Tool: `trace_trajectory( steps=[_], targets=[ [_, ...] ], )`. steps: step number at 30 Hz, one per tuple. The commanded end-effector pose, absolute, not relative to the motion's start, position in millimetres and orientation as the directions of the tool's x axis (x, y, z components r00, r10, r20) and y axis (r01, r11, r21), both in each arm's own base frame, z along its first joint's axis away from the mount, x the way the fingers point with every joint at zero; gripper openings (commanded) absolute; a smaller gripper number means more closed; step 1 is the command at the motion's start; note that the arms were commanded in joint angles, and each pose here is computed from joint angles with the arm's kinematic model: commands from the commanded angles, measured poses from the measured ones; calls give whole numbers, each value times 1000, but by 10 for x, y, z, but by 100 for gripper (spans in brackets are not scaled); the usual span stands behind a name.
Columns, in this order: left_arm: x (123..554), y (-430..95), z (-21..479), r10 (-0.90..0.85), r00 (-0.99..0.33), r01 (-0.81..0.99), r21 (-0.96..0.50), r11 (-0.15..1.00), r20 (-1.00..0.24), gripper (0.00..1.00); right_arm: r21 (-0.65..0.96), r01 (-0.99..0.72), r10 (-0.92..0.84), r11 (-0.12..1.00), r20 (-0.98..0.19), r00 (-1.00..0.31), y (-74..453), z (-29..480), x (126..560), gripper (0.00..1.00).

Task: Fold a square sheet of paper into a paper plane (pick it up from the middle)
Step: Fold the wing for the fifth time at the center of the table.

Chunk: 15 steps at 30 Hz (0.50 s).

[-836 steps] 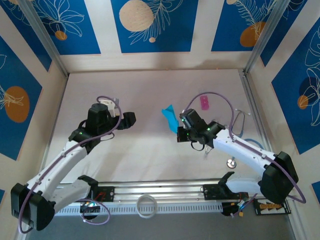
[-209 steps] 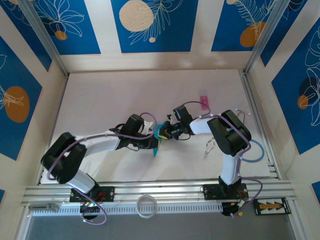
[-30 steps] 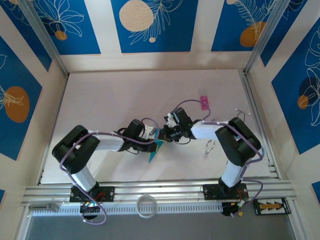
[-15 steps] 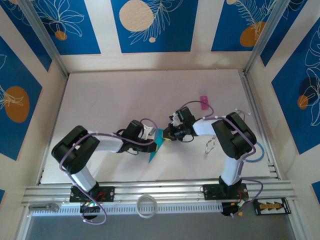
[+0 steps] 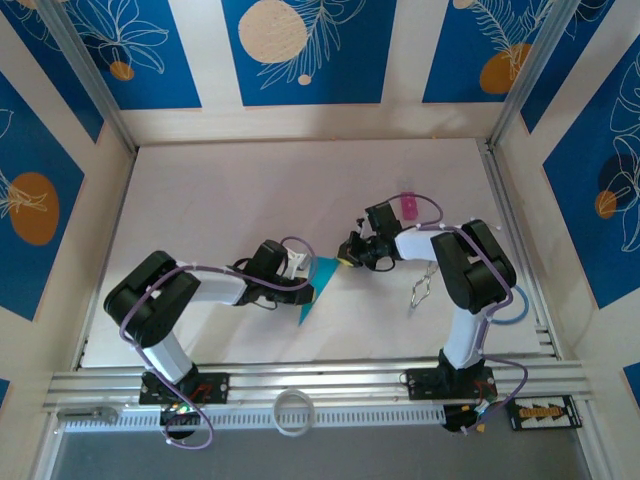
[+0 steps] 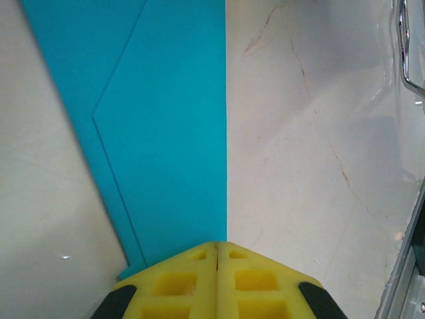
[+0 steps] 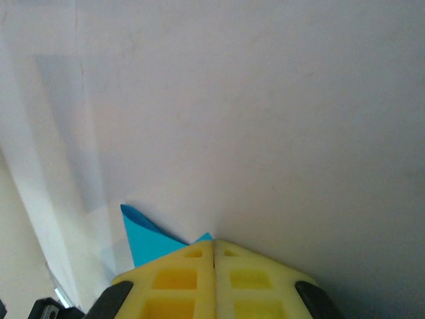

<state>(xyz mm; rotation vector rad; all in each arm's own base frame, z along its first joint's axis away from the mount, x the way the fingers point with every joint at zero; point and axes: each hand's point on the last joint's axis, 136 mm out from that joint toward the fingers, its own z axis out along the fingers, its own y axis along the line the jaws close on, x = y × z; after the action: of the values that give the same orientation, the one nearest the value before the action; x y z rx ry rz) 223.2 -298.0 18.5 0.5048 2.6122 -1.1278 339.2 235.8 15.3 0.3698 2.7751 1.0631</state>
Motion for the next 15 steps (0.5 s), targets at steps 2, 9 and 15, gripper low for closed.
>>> trace_trajectory(
  steps=[2,9,15],
  targets=[
    [1839,-2556,-349,233,-964,264,-568,780,-129,0,515,266,385,815,-137,-913,1896,102,3526,6],
    [1864,-2570,-311,225,-964,264,-570,778,-139,0,627,116,322,771,-226,-920,2129,605,3428,8],
    [1900,-2594,-273,216,-965,261,-573,777,-146,0,700,8,188,714,-181,-965,2606,561,3144,7]
  ],
)
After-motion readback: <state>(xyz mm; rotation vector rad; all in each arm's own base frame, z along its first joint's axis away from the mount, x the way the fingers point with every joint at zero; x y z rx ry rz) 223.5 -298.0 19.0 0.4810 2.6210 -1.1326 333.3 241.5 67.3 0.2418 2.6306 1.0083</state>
